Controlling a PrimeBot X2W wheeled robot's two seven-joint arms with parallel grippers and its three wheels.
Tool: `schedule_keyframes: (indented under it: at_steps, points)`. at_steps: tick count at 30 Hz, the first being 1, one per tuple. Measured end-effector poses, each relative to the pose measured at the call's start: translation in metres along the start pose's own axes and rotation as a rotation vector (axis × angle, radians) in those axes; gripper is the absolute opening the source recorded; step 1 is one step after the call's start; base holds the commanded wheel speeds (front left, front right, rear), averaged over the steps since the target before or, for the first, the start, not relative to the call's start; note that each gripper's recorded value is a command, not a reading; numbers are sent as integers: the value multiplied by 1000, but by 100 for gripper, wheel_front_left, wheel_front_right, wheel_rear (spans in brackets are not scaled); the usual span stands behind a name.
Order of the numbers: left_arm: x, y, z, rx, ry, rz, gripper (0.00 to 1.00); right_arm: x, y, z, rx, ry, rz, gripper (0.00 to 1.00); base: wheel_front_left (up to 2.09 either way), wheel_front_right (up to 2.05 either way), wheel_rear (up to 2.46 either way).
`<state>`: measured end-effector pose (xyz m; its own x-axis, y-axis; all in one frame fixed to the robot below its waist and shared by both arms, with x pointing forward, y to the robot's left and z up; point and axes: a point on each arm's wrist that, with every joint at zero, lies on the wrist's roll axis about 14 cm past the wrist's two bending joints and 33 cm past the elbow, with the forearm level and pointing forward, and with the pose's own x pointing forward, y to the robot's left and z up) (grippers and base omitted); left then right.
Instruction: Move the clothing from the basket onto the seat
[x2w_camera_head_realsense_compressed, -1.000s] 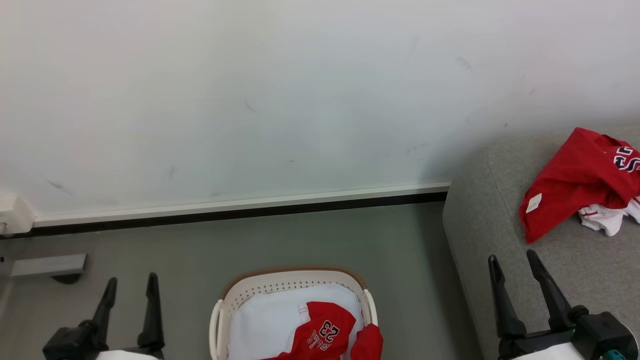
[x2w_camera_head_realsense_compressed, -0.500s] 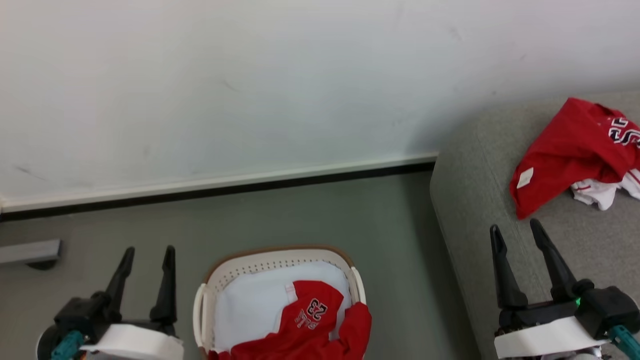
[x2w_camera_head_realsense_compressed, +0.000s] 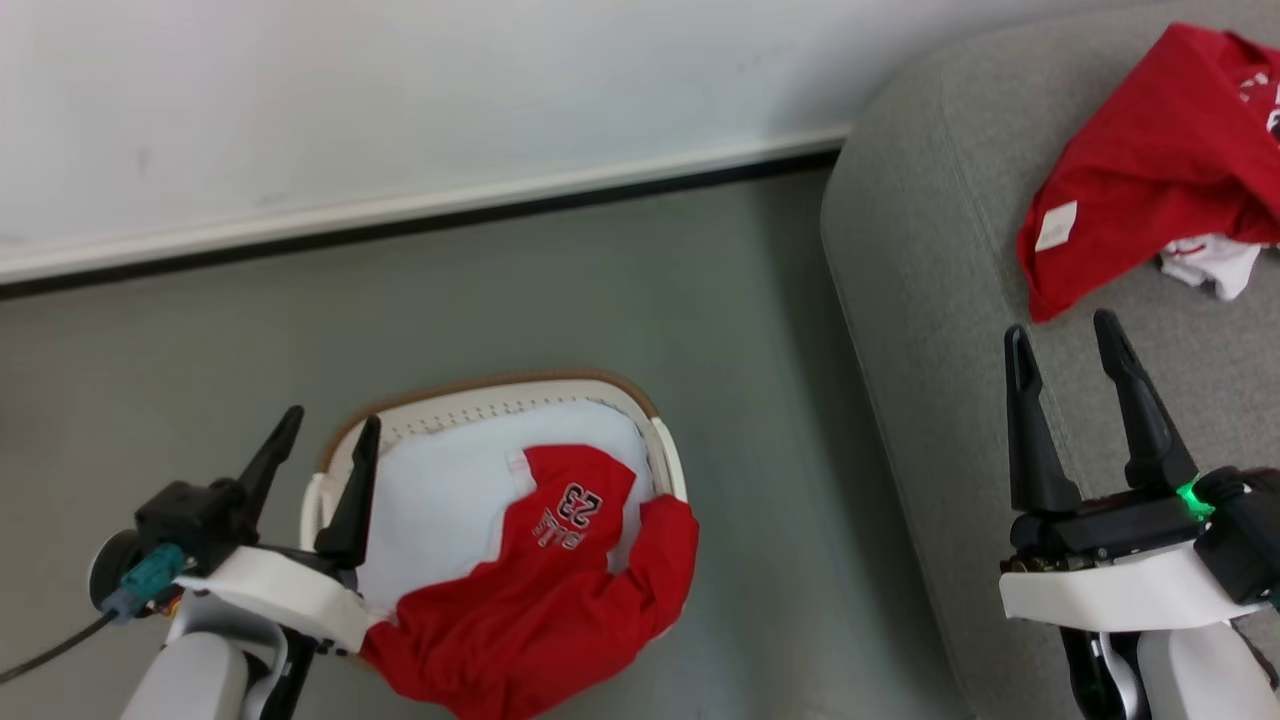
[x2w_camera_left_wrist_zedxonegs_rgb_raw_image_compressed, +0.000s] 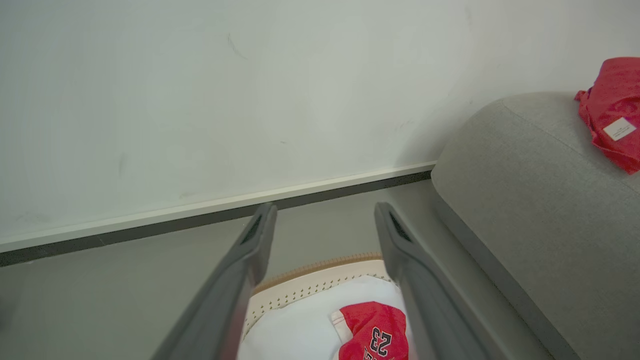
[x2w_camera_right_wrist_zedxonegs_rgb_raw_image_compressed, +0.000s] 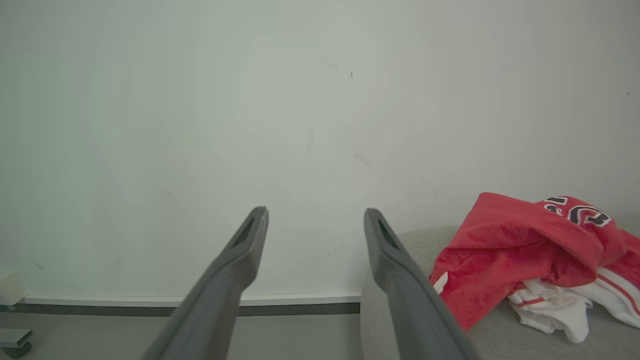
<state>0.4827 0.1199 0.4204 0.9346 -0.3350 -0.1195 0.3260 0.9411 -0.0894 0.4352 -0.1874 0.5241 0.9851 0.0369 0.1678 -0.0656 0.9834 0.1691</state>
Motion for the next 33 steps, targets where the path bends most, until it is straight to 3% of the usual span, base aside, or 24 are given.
schedule_keyframes:
  at_steps: [17, 24, 33]
  points:
    - [45, -44, -169, -5, 519, -284, 100, 21, -42, -35, -32, 57, -88, 100, 0, 0, 0]
    - [41, -48, -229, 34, 732, -357, 100, 20, -61, -39, -47, 64, -135, 100, 0, 0, 0]
    - [42, -43, -289, 100, 895, -427, 100, 21, -78, -49, -72, 83, -174, 100, 0, 0, 0]
